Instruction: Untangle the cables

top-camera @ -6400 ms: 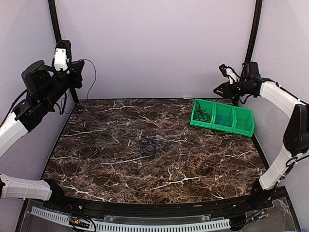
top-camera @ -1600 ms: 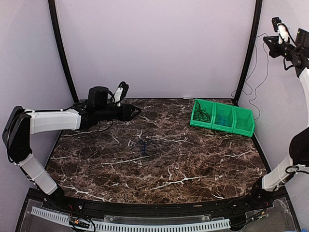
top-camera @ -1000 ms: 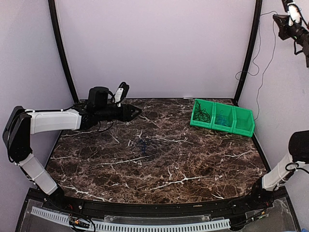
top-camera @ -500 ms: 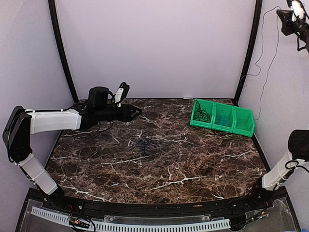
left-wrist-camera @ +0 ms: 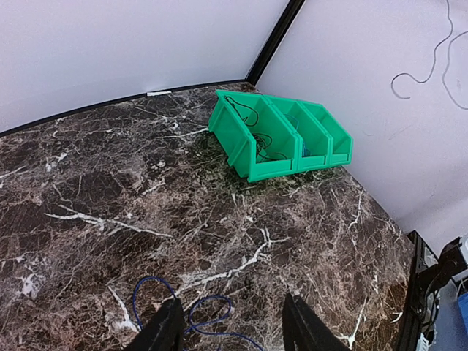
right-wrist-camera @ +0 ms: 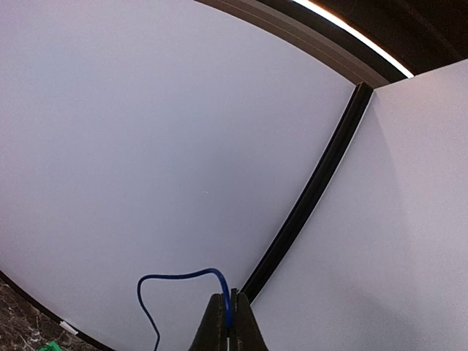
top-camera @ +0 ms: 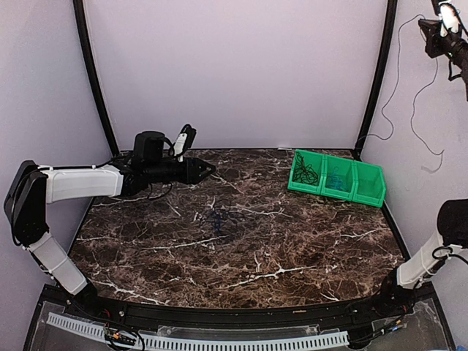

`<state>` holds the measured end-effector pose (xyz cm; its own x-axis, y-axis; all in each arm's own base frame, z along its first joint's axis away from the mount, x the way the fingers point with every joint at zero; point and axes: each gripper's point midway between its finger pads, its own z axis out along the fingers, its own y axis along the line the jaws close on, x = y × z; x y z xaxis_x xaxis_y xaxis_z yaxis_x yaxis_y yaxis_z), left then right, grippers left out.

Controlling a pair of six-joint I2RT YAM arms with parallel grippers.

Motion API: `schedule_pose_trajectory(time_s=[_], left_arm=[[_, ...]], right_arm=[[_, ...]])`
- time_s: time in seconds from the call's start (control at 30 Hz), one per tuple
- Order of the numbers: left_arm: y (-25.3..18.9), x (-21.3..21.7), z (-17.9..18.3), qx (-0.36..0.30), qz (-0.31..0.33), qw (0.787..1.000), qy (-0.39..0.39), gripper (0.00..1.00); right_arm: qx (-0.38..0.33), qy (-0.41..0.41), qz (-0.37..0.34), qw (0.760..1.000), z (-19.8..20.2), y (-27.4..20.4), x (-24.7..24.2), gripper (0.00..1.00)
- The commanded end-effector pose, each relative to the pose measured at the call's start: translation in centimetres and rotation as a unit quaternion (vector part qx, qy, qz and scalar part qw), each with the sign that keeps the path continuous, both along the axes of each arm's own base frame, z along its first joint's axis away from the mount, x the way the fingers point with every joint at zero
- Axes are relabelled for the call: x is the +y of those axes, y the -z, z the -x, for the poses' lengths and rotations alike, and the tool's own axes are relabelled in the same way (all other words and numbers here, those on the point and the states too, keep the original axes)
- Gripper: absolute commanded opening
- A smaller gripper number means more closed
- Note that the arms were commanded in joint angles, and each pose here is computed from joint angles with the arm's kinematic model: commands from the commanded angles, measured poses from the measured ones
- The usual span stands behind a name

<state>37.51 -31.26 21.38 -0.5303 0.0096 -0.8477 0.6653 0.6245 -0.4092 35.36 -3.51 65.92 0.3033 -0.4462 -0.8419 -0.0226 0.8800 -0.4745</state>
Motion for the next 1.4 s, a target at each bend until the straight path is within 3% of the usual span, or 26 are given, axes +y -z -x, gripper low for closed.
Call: schedule_pose_trajectory(time_s=[0.0, 1.37], left_arm=[[-1.4, -0.4, 0.6, -0.013, 0.015, 1.000, 0.013, 0.49], [-0.4, -0.7, 0.6, -0.005, 0.004, 1.000, 0.018, 0.48]], right_arm=[[-0.009, 0.009, 0.001, 1.000, -0.3, -0.2, -0.5, 0.00], [0.102, 0.015, -0.062, 0.993, -8.9, 13.5, -3.8, 0.00]])
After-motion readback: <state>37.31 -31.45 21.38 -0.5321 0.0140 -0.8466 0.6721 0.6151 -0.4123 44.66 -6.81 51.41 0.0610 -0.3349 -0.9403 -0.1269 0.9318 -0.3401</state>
